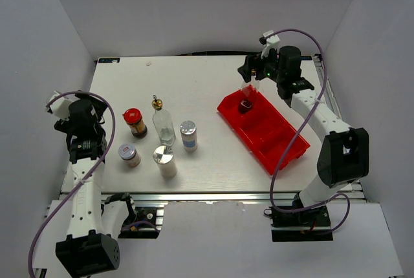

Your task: Organize the condiment bottles

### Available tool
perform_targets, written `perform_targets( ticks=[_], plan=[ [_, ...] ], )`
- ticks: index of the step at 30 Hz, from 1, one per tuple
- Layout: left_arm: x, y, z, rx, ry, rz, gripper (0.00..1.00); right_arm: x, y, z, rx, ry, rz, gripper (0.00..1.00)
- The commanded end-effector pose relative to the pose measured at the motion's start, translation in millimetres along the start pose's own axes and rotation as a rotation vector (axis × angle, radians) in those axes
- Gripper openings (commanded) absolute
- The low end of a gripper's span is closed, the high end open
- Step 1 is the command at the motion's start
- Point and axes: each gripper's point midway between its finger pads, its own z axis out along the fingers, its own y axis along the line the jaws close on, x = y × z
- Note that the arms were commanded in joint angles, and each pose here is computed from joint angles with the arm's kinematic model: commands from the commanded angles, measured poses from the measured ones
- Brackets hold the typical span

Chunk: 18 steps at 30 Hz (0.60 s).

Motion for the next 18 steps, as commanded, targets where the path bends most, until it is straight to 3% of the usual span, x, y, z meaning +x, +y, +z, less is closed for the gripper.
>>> perform_targets(
  ticks=[1,13,17,18],
  plan=[
    [-18.1,-6.2,-7.9,0.011,-0.029,-0.023,0.98,-59.8,11.3,-23.5,-0.033,-0.119,-0.058,0.89],
    [-20.9,-6.6,-13.9,0.008,-0.014,-0.029,0.98,-139.8,8.1,-75.3,0.076,-0.238,-0.169,0.89],
    [-15.2,-6.5,-13.5,0.011,0.008,-0.032,0.98,-148.2,58.3,-91.1,-0.128,-0.188,-0.149,0.89],
    [-13.9,-9.1,-13.6,0.023,0.015,-0.033,0.98,-142.8,89.3,-89.8,-0.225,-0.169,-0.164,0.89]
  ],
)
